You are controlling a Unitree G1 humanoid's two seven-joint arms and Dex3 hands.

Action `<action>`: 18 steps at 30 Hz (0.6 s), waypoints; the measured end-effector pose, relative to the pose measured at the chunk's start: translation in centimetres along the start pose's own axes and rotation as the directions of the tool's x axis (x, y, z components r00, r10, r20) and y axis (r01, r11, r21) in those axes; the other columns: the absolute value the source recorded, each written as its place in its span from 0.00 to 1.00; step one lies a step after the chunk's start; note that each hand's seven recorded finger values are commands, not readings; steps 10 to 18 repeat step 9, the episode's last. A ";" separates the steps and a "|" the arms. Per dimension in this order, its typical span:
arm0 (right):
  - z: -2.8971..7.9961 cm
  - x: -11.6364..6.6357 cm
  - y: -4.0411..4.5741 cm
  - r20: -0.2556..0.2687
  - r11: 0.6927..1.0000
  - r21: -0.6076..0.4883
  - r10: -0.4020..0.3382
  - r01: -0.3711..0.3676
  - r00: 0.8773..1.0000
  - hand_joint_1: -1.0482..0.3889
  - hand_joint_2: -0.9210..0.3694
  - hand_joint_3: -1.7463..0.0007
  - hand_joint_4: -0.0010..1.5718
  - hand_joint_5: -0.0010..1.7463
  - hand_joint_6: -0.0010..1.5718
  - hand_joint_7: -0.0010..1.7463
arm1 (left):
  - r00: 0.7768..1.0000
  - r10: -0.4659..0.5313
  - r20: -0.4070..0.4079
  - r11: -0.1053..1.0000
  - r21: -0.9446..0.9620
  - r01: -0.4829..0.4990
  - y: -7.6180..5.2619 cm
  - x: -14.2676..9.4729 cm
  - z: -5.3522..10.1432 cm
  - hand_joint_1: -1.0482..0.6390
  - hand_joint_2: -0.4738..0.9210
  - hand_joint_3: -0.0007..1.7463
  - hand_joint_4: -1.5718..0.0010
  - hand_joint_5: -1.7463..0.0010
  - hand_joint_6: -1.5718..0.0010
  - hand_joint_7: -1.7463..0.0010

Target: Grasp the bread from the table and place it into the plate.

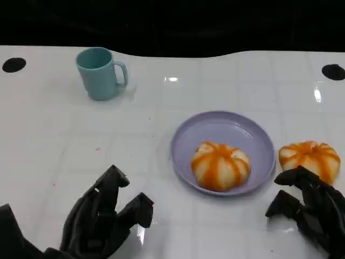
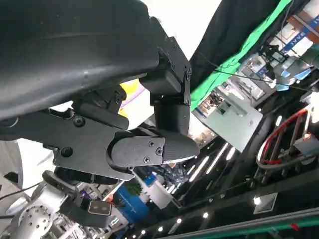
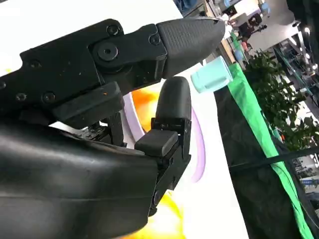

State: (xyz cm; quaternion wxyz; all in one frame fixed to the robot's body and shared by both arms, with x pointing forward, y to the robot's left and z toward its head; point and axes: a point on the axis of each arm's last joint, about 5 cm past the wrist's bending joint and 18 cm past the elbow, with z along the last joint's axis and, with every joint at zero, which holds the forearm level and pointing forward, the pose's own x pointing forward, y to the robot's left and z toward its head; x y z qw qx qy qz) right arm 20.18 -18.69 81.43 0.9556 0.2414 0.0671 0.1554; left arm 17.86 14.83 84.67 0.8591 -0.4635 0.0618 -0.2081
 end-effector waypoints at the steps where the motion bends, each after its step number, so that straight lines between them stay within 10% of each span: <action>1: 0.0 0.0 0.00 0.002 1.000 -0.001 0.000 0.000 1.000 0.37 0.00 0.88 0.39 0.91 0.38 0.70 | 1.000 0.001 0.002 1.000 0.002 -0.001 0.0 0.0 0.1 0.30 1.00 0.18 0.43 0.00 0.56 0.00; 18: 0.0 0.0 -0.01 0.005 1.000 -0.004 0.000 0.000 1.000 0.38 0.00 0.87 0.38 0.90 0.37 0.69 | 1.000 0.005 -0.001 1.000 0.016 -0.005 0.1 0.1 0.3 0.30 1.00 0.18 0.43 0.00 0.56 0.00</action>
